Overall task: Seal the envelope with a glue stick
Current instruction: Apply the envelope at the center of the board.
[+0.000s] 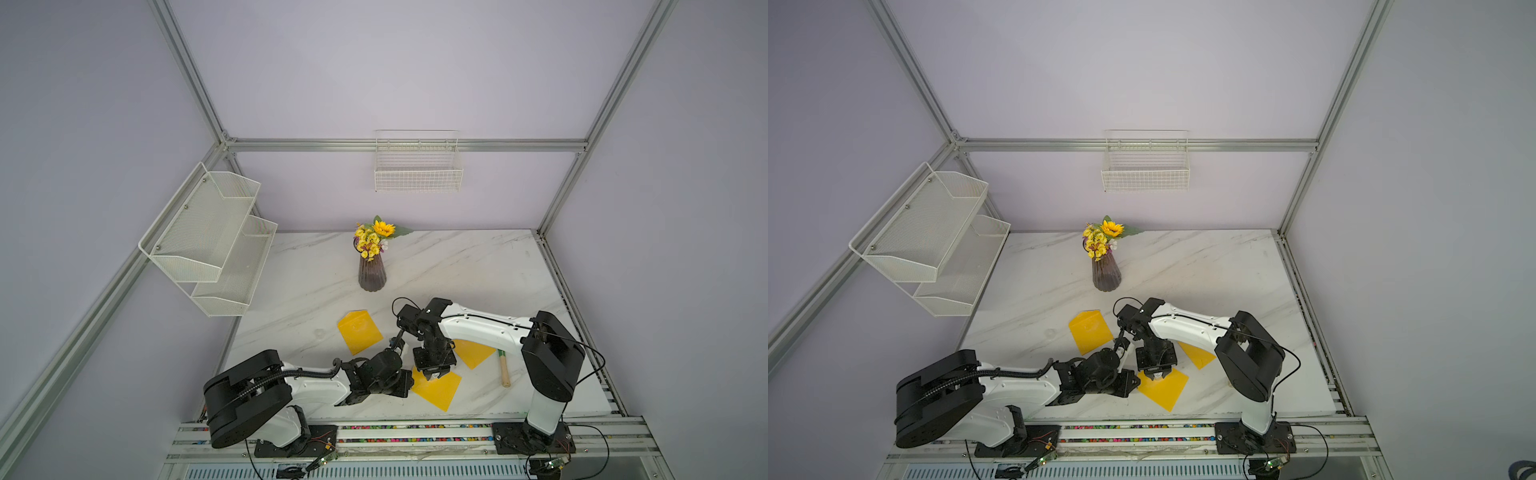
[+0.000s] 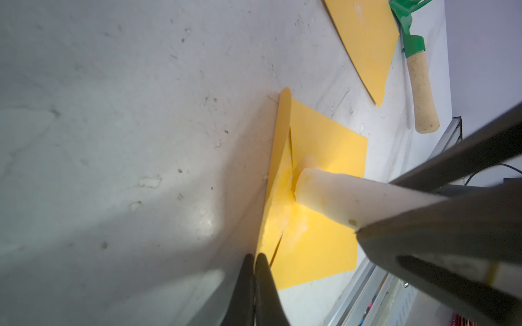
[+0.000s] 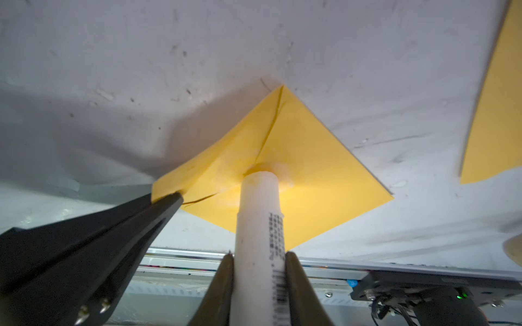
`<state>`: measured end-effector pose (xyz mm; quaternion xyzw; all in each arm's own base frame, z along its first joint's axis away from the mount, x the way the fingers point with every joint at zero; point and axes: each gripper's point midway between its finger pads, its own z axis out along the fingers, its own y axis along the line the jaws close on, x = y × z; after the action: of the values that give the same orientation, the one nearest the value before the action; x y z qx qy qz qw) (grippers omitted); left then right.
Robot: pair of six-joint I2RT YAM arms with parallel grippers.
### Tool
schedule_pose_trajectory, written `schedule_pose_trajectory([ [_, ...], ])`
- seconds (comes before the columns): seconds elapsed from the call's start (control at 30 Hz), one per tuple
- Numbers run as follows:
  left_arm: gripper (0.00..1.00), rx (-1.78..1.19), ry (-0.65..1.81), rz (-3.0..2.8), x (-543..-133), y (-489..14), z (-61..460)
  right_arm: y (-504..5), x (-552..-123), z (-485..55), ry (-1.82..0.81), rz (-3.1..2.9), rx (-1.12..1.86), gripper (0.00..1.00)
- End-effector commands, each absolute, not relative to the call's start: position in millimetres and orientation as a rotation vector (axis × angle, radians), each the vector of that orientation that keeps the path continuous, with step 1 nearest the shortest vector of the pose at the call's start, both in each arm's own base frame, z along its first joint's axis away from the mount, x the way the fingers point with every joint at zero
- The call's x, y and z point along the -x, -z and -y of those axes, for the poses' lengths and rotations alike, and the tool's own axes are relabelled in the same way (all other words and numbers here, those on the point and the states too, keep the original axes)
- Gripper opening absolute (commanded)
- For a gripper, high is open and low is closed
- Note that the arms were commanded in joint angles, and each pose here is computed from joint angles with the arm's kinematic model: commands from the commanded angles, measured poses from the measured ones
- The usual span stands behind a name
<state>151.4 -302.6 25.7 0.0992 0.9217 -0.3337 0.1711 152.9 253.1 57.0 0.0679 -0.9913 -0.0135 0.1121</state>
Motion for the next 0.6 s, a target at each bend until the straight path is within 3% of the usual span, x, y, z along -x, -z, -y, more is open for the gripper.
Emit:
schedule_pose_trajectory([
  [0.0, 0.03, -0.258, 0.929, -2.629, -151.5, -22.6, 295.6, -42.0, -147.1, -286.6, 0.319, 2.860, -0.195, 0.00],
  [0.1, 0.03, -0.257, 0.928, -2.628, -152.1, -22.9, 295.5, -43.1, -150.9, -281.2, 0.279, 2.886, -0.168, 0.00],
  [0.23, 0.03, -0.260, 0.930, -2.627, -151.9, -23.5, 296.1, -42.3, -175.3, -208.1, -0.362, 2.992, -0.207, 0.00],
  [0.3, 0.03, -0.259, 0.927, -2.627, -152.2, -23.3, 295.8, -42.5, -176.2, -196.4, -0.465, 2.977, -0.220, 0.00],
  [0.37, 0.03, -0.261, 0.928, -2.628, -151.9, -23.5, 296.3, -39.7, -170.6, -217.0, -0.279, 2.972, -0.222, 0.00],
  [0.5, 0.03, -0.263, 0.929, -2.626, -152.5, -24.3, 297.0, -50.7, -148.2, -296.1, 0.410, 2.852, -0.212, 0.00],
  [0.57, 0.03, -0.264, 0.930, -2.625, -152.8, -24.8, 297.6, -52.3, -149.8, -295.4, 0.409, 2.863, -0.187, 0.00],
])
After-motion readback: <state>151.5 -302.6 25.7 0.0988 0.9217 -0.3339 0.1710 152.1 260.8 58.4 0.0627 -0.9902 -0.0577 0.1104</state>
